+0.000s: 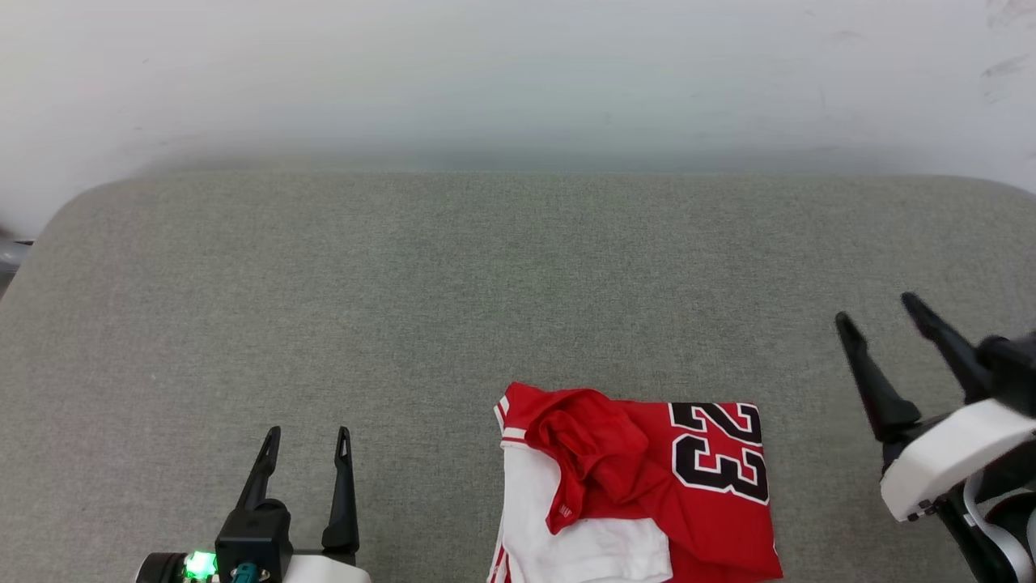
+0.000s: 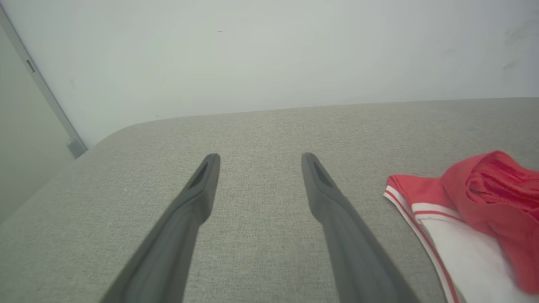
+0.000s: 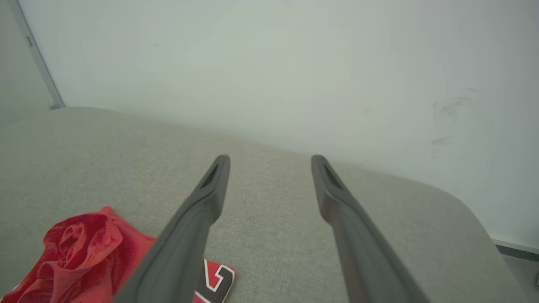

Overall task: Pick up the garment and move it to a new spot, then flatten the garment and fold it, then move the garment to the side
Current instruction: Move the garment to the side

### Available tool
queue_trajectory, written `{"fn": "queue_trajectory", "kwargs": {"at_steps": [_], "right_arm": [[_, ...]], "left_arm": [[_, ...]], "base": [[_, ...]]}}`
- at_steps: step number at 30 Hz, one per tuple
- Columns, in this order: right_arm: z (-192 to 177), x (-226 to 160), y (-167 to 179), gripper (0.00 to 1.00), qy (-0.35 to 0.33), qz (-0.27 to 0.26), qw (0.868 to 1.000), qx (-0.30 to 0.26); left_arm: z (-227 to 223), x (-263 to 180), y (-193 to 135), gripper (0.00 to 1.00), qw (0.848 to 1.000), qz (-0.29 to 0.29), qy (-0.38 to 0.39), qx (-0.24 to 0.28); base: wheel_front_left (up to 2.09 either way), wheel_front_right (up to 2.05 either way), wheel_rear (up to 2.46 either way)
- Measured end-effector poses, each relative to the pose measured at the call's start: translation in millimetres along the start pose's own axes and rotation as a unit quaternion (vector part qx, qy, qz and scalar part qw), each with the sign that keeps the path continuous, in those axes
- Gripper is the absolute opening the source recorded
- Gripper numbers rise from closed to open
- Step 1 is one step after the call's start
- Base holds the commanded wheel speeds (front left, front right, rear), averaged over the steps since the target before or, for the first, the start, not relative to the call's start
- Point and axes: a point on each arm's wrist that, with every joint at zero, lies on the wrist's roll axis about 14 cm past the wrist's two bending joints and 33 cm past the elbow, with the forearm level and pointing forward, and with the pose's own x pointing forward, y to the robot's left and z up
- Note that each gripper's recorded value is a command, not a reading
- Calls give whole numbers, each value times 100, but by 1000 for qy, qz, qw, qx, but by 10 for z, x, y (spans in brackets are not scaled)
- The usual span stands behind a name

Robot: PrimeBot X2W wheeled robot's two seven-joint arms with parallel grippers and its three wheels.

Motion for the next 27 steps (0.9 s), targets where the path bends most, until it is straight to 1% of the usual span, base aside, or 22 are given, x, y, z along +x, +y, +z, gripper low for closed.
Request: {"fn": "queue_trajectory", "kwargs": {"at_steps": [1,2,3,4,5,7,9,10,14,17,23,25,27], "right_arm": [[-81,27,63,100,35,18,999,7],[-103,51,111,100,55,32,998,11],[-101,84,160,100,73,46,996,16],[-101,84,160,100,73,46,996,16],[-121,110,192,100,94,58,994,15],[-281,102,263,100,157,82,984,12],[-461,49,359,100,216,106,970,21],[-645,-31,432,100,276,128,952,24],[-927,-176,488,100,360,150,920,36],[-1093,-238,539,100,398,160,902,50],[-1350,-179,621,100,433,166,884,66],[-1440,-155,690,100,442,170,877,82],[-1548,-144,736,100,453,174,871,79]], "left_arm": [[-5,2,1,100,1000,0,1,0],[-11,2,1,100,1000,0,2,0],[-17,6,5,100,1000,0,3,0],[-17,6,5,100,1000,0,3,0],[-19,15,1,100,1000,0,3,-1],[-27,31,10,100,1000,1,4,0],[-33,42,12,100,1000,1,5,2],[-41,46,24,100,1000,3,6,3],[-28,74,38,100,1000,5,4,4],[-43,81,40,100,1000,6,6,3],[-71,129,49,100,1000,8,10,7],[-97,135,46,100,1000,8,14,8],[-117,152,39,100,1000,7,17,7]], "base": [[0,0,0],[0,0,0],[0,0,0],[0,0,0],[0,0,0],[0,0,0],[0,0,0],[0,0,0],[0,0,0],[0,0,0],[0,0,0],[0,0,0],[0,0,0]]}}
